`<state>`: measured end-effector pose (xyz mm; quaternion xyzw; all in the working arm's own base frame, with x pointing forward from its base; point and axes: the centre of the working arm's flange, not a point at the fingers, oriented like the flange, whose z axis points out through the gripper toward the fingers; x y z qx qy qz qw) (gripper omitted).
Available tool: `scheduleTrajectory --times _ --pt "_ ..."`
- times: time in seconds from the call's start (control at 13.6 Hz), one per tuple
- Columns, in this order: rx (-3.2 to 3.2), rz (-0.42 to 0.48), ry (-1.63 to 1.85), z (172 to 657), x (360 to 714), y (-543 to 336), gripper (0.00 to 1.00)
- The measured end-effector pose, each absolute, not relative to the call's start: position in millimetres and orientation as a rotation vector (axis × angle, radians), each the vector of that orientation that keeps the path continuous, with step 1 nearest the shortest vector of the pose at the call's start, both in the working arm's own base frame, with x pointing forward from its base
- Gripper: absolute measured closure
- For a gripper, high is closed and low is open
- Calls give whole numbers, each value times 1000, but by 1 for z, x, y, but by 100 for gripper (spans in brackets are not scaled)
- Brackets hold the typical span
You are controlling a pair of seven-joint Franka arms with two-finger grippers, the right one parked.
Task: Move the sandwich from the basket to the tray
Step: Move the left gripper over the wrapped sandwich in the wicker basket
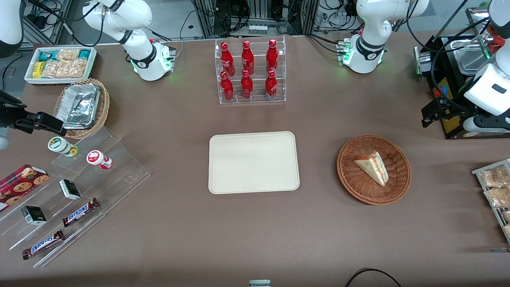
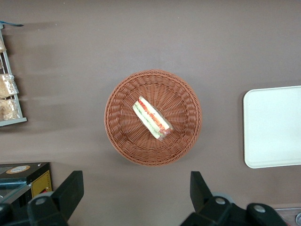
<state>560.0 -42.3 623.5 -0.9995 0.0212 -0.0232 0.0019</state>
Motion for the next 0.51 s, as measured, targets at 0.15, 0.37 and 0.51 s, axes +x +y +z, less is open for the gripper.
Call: scheduleTrajectory --times 0.15,0.37,0.51 --pt "-3136 -65 60 624 559 -40 0" --pt "-3136 -37 28 621 559 -35 0" --pt "-3136 -2 -36 610 562 -34 0"
